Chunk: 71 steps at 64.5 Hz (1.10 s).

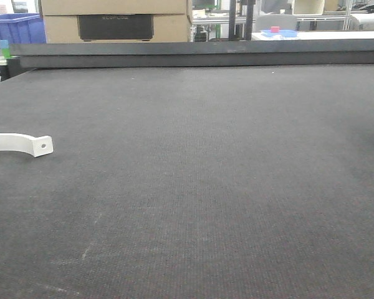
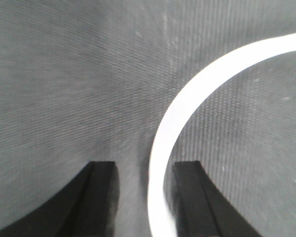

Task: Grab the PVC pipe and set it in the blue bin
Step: 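Close both grippers on the clamp arc and lift it off the table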

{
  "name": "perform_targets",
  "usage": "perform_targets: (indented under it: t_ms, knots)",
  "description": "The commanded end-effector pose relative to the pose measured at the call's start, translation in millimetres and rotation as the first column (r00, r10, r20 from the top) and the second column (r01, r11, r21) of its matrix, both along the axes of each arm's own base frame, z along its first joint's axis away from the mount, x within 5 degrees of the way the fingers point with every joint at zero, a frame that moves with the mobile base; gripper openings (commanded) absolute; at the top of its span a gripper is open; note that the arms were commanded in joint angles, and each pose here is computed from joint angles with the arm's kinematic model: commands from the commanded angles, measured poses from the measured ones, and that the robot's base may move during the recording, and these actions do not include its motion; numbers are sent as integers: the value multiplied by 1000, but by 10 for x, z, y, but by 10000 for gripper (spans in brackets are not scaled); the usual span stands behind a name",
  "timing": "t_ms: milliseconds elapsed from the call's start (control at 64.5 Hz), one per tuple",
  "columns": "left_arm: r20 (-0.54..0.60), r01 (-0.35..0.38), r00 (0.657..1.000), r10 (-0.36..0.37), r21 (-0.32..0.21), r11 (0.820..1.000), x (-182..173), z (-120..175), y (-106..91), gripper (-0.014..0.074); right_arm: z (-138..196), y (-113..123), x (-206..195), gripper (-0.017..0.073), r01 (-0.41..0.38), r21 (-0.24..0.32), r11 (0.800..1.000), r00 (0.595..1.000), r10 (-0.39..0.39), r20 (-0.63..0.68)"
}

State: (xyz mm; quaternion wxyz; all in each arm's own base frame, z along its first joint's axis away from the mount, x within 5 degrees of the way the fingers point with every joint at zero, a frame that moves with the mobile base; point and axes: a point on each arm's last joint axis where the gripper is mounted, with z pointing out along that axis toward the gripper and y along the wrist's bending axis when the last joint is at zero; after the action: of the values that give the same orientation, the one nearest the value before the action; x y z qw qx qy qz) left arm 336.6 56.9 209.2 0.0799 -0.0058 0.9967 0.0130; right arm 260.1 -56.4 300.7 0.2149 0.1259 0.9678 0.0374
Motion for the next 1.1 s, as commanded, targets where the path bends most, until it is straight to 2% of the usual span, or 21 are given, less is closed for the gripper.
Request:
perform_targets:
  t_ms: [0,139,217,341,434,449,589,713,775,837,883,945,1023,1085]
  knots:
    - [0,10,1000,-10,5,1000,50,-59,-6,213,44,-11,-2,-155,0,-11,1000,1000,0,19]
    - [-25,7,1000,-7,-4,1000,70,-147,-7,204,45,-12,1,-155,0,-12,1000,1000,0,23]
    - [-31,7,999,-7,-5,1000,74,-169,-6,167,51,-16,11,-155,3,-15,1000,999,-2,35]
    - [-33,7,999,-7,-5,1000,73,-171,-6,23,57,-20,23,-155,5,-20,1000,999,-4,50]
    - [-46,-5,999,3,-29,1000,64,-167,-26,-111,61,-23,31,-155,7,-22,1000,998,-5,60]
    - [-51,-6,999,4,-33,999,61,-162,-29,-111,62,-23,32,-155,7,-23,1000,998,-6,61]
    - [-39,-18,999,16,-60,998,49,28,-56,-111,124,-23,35,-155,4,-24,1000,998,-3,67]
    - [63,-25,998,30,-85,996,9,398,-96,-111,278,-22,47,-155,-3,-26,1000,997,5,77]
    - [143,-33,988,51,-129,991,-55,630,-151,-111,362,-17,38,-155,-6,-27,1000,996,9,84]
    - [240,-37,967,83,-190,981,-126,868,-224,-111,428,-16,28,-155,-2,-38,999,992,7,124]
    - [300,-28,949,92,-211,977,-161,992,-278,-111,475,-19,28,-155,5,-50,999,986,3,166]
    - [426,0,901,83,-192,981,-221,1189,-351,-111,545,-20,15,-155,15,-65,998,974,0,226]
    - [562,34,824,67,-167,985,-295,1376,-455,-111,624,-12,-14,-155,29,-85,996,953,-2,303]
    - [665,66,746,48,-146,987,-382,1513,-561,-111,687,-4,-55,-155,39,-113,993,924,7,382]
